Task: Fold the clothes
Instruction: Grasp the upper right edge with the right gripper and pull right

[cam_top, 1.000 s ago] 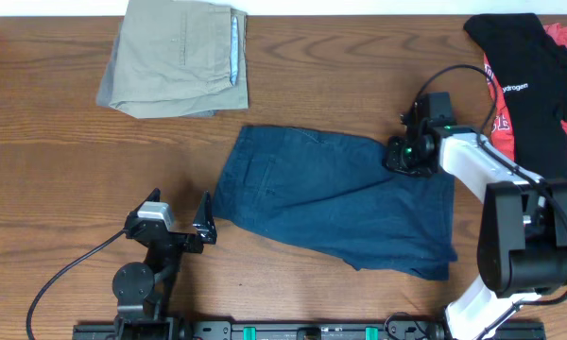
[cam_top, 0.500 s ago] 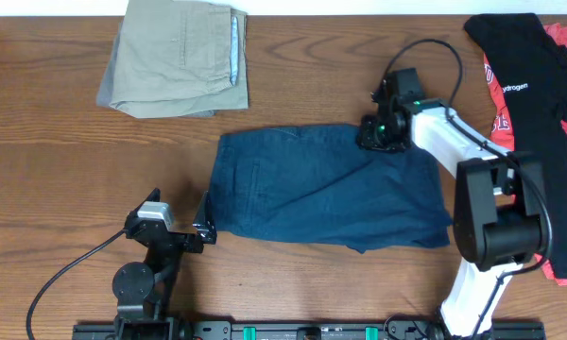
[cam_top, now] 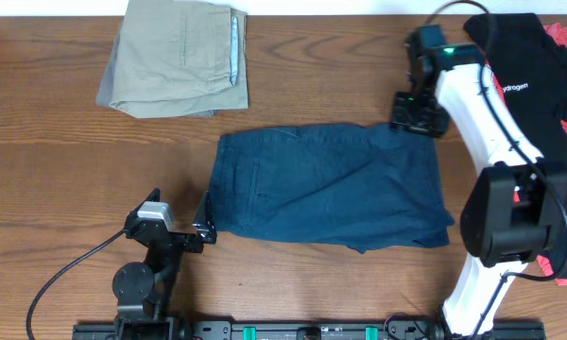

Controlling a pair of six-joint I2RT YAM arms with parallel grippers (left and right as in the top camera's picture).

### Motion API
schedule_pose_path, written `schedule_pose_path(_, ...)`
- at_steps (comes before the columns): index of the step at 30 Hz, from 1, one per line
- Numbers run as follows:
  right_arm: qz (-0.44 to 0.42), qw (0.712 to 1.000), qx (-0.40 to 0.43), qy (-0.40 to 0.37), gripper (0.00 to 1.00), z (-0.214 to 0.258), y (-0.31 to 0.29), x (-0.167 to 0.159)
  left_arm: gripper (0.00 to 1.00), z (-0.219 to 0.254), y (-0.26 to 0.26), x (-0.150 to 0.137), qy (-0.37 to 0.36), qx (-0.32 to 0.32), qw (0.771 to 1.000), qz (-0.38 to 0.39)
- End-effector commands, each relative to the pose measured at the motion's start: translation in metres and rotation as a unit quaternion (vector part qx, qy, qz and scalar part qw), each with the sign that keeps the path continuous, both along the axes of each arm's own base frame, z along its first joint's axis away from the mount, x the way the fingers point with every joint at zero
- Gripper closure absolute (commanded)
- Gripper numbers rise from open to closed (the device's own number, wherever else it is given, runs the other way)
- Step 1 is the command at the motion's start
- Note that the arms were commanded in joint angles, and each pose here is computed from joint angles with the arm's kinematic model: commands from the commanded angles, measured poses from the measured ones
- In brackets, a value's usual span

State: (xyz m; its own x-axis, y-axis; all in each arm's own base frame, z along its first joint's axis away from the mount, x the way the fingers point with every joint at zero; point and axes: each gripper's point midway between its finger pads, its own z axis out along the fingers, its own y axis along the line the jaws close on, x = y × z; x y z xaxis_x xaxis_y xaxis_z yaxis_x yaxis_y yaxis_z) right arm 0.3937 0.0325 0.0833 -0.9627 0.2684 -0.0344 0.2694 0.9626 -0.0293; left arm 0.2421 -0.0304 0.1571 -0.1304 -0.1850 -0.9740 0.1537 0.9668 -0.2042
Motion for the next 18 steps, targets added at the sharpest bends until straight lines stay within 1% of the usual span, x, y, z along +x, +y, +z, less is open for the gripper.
schedule_pose_path(1, -0.038, 0.998, -0.02, 0.035, 0.51, -0.016, -0.022, -0.019, 0.02, -0.016, -0.001, 0.0, 0.019, 0.007, 1.0, -0.006)
schedule_pose_path(5, -0.043, 0.998, -0.009, 0.041, 0.71, -0.048, -0.026, -0.028, 0.02, -0.016, -0.001, 0.0, 0.019, 0.008, 1.0, -0.006)
schedule_pose_path(6, -0.031, 0.999, 0.01, 0.038, 0.72, -0.058, -0.021, -0.029, 0.02, -0.016, -0.001, 0.0, 0.019, 0.007, 1.0, -0.006)
schedule_pose_path(8, -0.023, 0.999, 0.04, 0.03, 0.72, -0.071, -0.012, -0.029, 0.02, -0.016, -0.001, 0.0, 0.019, 0.007, 1.0, -0.006)
schedule_pose_path(12, -0.023, 0.999, 0.042, 0.024, 0.7, -0.087, -0.011, -0.033, 0.02, -0.016, -0.001, 0.0, 0.019, 0.007, 1.0, -0.006)
schedule_pose_path(14, -0.032, 0.999, 0.025, 0.029, 0.69, -0.092, -0.019, -0.038, 0.02, -0.016, -0.001, 0.0, 0.019, 0.008, 1.0, -0.006)
schedule_pose_path(18, -0.078, 0.995, -0.048, 0.044, 0.7, -0.091, -0.057, -0.049, 0.02, -0.016, -0.001, 0.0, 0.019, 0.007, 1.0, -0.006)
